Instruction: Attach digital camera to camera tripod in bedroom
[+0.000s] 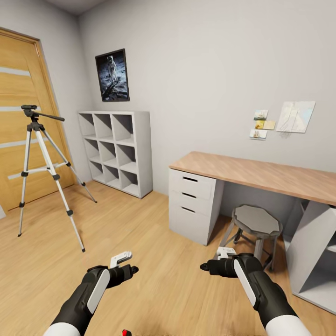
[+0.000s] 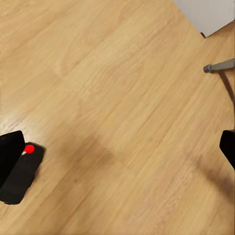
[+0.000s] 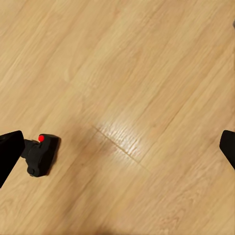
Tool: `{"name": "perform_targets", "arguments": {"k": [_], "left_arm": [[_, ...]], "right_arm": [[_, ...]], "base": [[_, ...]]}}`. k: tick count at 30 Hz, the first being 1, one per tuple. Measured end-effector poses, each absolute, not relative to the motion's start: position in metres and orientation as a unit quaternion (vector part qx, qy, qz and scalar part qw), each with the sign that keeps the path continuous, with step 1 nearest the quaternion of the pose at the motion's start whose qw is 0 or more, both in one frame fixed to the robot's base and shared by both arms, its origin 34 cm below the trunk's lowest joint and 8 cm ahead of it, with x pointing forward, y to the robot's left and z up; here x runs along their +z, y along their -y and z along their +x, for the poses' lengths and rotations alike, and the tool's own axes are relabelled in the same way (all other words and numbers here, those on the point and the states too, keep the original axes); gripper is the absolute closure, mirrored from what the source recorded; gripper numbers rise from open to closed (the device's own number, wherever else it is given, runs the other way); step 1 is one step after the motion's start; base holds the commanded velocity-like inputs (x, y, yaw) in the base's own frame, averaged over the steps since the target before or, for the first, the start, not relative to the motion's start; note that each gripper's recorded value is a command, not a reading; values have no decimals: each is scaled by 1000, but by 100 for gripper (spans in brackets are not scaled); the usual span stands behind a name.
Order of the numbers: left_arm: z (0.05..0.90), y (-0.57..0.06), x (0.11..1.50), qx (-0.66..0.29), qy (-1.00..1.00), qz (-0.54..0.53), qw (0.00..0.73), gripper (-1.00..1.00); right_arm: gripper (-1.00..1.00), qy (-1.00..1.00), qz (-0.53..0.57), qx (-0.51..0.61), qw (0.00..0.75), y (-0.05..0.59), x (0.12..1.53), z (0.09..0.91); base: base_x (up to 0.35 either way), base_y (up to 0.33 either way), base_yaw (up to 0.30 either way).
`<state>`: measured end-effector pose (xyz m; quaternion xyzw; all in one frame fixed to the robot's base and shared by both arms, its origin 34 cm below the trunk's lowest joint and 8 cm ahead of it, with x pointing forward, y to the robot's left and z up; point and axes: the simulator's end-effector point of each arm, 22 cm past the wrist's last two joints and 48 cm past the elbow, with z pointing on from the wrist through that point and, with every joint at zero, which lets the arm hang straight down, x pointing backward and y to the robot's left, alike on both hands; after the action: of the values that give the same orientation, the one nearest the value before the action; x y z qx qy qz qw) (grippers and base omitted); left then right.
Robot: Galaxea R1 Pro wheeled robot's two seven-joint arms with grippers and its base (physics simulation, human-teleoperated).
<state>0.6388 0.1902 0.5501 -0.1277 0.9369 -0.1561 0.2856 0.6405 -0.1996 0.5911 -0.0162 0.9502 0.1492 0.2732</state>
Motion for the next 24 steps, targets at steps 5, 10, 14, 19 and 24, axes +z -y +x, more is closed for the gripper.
{"name": "perform_targets", "arguments": {"k": [5, 10, 14, 19, 24], "left_arm": [[636, -197, 536, -138, -940, -130, 284, -100], [632, -202, 523, -122, -942, -133, 282, -100], [630, -203, 515, -118, -943, -134, 282, -100], [629, -203, 506, -118, -942, -134, 284, -100], [628, -204, 496, -116, -942, -132, 286, -100]], "right_arm": [[-100, -949, -17, 148, 278, 198, 583, 641], [-100, -947, -19, 147, 286, 199, 575, 642], [-100, -946, -18, 148, 287, 201, 566, 640], [-100, -945, -14, 152, 290, 202, 558, 639], [-100, -942, -18, 166, 290, 197, 549, 637]], "base": [[0, 0, 0], [0, 0, 0], [0, 0, 0], [0, 0, 0], [0, 0, 0]]}}
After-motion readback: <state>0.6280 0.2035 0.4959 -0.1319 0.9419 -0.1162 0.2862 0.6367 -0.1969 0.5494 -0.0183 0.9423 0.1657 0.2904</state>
